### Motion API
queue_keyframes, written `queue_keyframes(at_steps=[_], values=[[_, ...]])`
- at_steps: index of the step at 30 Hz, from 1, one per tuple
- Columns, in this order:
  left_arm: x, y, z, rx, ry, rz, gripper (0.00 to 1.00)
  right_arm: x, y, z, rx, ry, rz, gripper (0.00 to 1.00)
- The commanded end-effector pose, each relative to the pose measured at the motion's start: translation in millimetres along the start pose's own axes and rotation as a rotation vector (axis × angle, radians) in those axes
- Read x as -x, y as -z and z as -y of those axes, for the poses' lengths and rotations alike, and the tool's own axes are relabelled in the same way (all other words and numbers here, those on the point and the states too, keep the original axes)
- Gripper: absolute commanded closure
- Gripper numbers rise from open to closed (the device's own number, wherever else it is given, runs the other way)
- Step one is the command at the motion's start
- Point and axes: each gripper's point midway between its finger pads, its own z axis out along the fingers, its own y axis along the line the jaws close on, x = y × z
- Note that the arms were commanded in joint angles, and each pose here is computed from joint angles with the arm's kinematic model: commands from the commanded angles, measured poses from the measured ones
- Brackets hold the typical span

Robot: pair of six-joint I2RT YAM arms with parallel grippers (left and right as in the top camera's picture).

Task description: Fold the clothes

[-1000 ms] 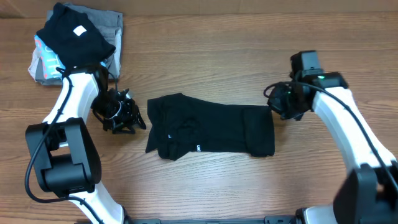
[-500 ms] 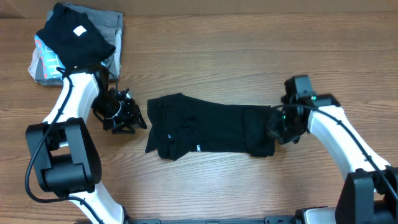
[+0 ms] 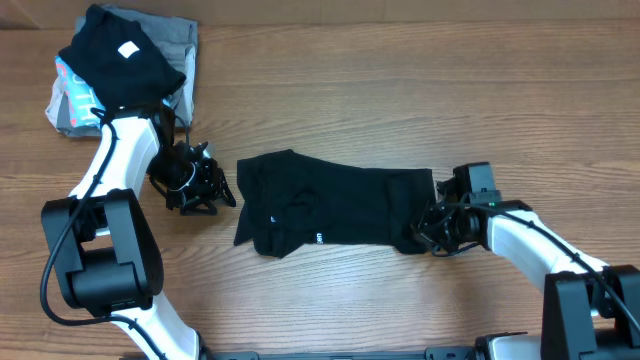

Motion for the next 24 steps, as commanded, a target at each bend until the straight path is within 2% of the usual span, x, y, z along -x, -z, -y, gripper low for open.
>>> queue_keyframes(at_steps=[1, 7, 11, 12, 13, 15, 17, 22, 24], values=[[-2.1, 1.0, 3.1, 0.000, -0.025, 0.004, 0.55, -3.7, -11.6, 13.0, -0.016, -0.069, 0.011, 0.96], [-0.3, 0.9, 3.8, -0.003, -0.029, 0.011, 0.54, 21.9, 9.1, -21.7, 0.072, -0.043, 0.112, 0.95], [2.8, 1.0, 3.9, -0.004, -0.034, 0.023, 0.49, 34.9, 40.6, -52.1, 0.125, -0.002, 0.184, 0.85], [6.7, 1.1, 4.1, -0.004, -0.041, 0.038, 0.43, 38.6, 58.2, -63.3, 0.134, -0.004, 0.223, 0.72], [9.0, 1.2, 4.1, -0.005, -0.044, 0.047, 0.40, 38.9, 66.4, -69.5, 0.147, 0.007, 0.236, 0.53], [15.2, 1.3, 4.5, -0.006, -0.049, 0.071, 0.37, 37.7, 78.7, -77.7, 0.164, 0.021, 0.255, 0.23], [20.2, 0.6, 4.4, -0.006, -0.058, 0.091, 0.36, 35.9, 85.0, -80.9, 0.175, 0.018, 0.265, 0.02], [28.1, -6.0, 1.2, -0.005, -0.073, 0.110, 0.32, 32.6, 84.3, -78.5, 0.160, 0.054, 0.258, 0.00], [34.1, -7.3, -0.1, -0.001, -0.098, 0.126, 0.27, 32.8, 84.5, -78.7, 0.158, 0.077, 0.260, 0.00]])
